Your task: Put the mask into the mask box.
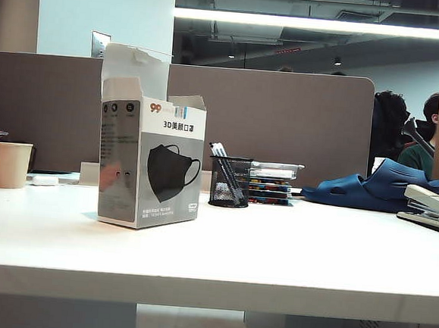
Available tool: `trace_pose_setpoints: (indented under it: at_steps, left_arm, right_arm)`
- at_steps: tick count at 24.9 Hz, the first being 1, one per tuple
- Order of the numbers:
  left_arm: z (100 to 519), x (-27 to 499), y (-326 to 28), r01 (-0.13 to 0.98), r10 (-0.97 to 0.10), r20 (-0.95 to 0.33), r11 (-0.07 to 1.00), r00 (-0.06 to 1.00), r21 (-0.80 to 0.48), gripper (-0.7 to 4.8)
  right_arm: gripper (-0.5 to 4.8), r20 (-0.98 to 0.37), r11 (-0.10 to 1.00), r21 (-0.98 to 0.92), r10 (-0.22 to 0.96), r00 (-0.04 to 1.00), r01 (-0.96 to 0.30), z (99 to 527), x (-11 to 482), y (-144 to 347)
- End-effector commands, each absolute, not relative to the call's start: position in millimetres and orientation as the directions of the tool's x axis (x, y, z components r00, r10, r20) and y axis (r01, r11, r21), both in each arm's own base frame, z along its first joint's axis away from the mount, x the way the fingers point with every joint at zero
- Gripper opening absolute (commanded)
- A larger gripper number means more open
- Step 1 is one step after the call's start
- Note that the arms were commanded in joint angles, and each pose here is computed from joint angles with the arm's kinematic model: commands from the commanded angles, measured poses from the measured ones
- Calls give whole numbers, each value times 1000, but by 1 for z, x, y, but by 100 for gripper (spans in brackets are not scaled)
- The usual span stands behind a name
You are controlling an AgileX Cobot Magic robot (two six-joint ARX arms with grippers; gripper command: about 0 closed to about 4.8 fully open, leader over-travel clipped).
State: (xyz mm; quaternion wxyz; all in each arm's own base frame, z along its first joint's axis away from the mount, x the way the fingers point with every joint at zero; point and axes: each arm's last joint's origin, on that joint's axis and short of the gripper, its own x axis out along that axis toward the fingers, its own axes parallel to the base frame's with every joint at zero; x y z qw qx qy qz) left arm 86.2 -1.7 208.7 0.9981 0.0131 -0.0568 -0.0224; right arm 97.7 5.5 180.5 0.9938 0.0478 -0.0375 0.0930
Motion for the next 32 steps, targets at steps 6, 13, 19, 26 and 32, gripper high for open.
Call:
trace_pose_setpoints:
  at_steps: [6,13,19,26,32]
  left_arm:
    - [190,93,-2,40,-42,127,999,991,22,-6]
    - [181,95,-2,41,-42,92,999,995,21,-6]
    - [179,95,-2,41,-43,74,999,996,21,-6]
    - [178,95,-2,45,-46,66,999,997,20,-6]
    - [178,95,-2,45,-46,66,999,997,20,-6]
  right_arm:
    - [-9,94,981,61,179,979,-185,174,99,6]
    - [-9,77,980,64,182,980,-187,172,100,6]
    - [-9,55,980,68,182,982,-185,170,100,6]
    - [-8,55,980,68,182,982,-185,170,100,6]
    - [-8,55,980,68,182,982,-185,170,100,6]
